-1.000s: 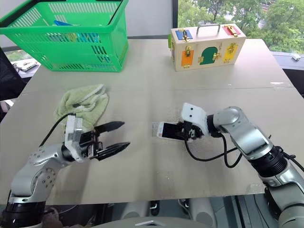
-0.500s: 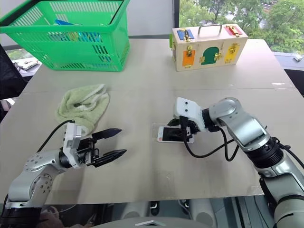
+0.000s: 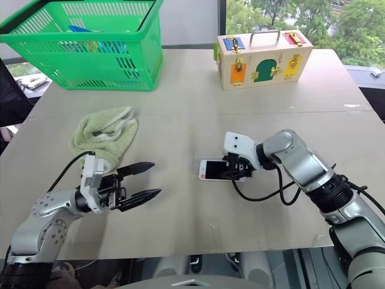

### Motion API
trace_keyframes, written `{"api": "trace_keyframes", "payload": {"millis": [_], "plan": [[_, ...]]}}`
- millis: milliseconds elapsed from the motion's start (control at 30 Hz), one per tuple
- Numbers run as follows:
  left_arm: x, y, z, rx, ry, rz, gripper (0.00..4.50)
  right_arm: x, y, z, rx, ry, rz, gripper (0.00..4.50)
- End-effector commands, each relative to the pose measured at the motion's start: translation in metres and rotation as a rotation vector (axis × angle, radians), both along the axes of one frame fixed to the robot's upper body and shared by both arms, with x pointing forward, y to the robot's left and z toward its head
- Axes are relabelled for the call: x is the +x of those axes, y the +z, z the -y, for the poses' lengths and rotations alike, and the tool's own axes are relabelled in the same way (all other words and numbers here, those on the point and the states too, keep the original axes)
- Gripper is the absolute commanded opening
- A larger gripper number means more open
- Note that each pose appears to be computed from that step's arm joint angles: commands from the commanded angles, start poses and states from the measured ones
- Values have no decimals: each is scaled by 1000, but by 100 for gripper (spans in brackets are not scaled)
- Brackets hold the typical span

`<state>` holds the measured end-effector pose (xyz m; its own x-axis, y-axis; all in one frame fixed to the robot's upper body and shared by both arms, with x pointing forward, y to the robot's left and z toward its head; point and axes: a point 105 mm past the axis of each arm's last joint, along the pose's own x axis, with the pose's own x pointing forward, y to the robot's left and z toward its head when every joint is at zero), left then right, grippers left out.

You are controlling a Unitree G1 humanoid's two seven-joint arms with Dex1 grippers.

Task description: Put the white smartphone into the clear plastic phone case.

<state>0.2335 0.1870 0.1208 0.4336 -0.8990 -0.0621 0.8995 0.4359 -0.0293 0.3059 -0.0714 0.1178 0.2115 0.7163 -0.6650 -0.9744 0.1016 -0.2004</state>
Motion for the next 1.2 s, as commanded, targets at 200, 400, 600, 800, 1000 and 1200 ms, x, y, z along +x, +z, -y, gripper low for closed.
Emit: {"api": "trace_keyframes", "payload": {"millis": [200, 400, 600, 800, 1000, 1200], "plan": [[-6, 6, 4, 3, -16, 28, 450, -4, 17, -8, 47, 19, -19, 447], [-8, 5, 4, 2, -13, 22, 450, -13, 26, -12, 49, 66, 29, 447], [-8, 4, 5, 1, -11, 17, 450, -30, 24, -13, -12, 190, 163, 447], [-8, 3, 6, 4, -19, 15, 450, -24, 7, -8, -79, 186, 240, 447], [-8, 4, 5, 9, -23, 17, 450, -14, -3, -3, -132, 168, 290, 447], [-9, 3, 5, 14, -26, 18, 450, -15, -9, -1, -159, 192, 292, 340]]}}
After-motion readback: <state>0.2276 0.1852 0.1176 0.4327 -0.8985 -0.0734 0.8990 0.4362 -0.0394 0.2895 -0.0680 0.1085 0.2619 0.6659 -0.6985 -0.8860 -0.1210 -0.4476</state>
